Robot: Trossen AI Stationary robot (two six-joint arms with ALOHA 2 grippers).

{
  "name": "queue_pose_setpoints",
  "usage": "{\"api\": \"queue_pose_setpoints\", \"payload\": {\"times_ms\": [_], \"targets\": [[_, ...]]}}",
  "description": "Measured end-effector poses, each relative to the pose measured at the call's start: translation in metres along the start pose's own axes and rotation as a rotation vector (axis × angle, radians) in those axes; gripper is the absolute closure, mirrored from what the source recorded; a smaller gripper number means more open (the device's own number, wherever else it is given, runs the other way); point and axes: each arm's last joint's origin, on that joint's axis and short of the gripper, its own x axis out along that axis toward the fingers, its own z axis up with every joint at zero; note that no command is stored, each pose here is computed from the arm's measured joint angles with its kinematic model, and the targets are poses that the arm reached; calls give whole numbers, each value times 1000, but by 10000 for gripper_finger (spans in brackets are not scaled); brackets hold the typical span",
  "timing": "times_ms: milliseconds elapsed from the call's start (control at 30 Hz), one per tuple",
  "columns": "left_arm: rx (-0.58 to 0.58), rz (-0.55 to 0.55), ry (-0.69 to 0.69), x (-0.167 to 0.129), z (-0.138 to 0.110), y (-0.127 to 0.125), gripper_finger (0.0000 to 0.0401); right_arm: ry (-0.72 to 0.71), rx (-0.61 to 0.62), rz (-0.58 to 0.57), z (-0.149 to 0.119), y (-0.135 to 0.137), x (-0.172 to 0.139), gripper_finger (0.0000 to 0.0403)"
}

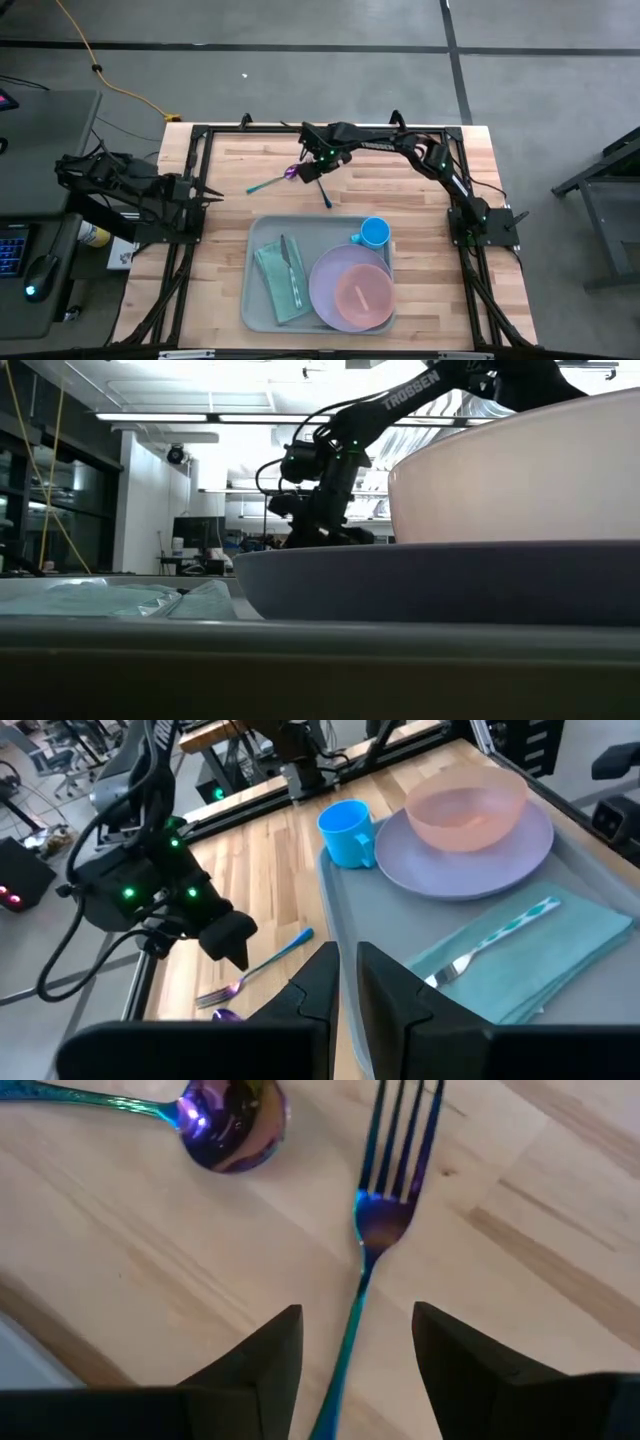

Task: Set up tray
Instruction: Put the purple fork on top of the blue napkin to the left of the green and white knife

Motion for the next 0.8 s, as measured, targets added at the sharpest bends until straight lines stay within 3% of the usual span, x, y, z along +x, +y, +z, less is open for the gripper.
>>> {"api": "queue_pose_setpoints", "payload": {"times_ms": [367,800], "targets": [[5,-17,5,0,-1,-1,329,12,-9,29,3,-3,13,233],[3,-22,4,0,-1,-1,329,9,-14,-11,-2,0,24,230]]}}
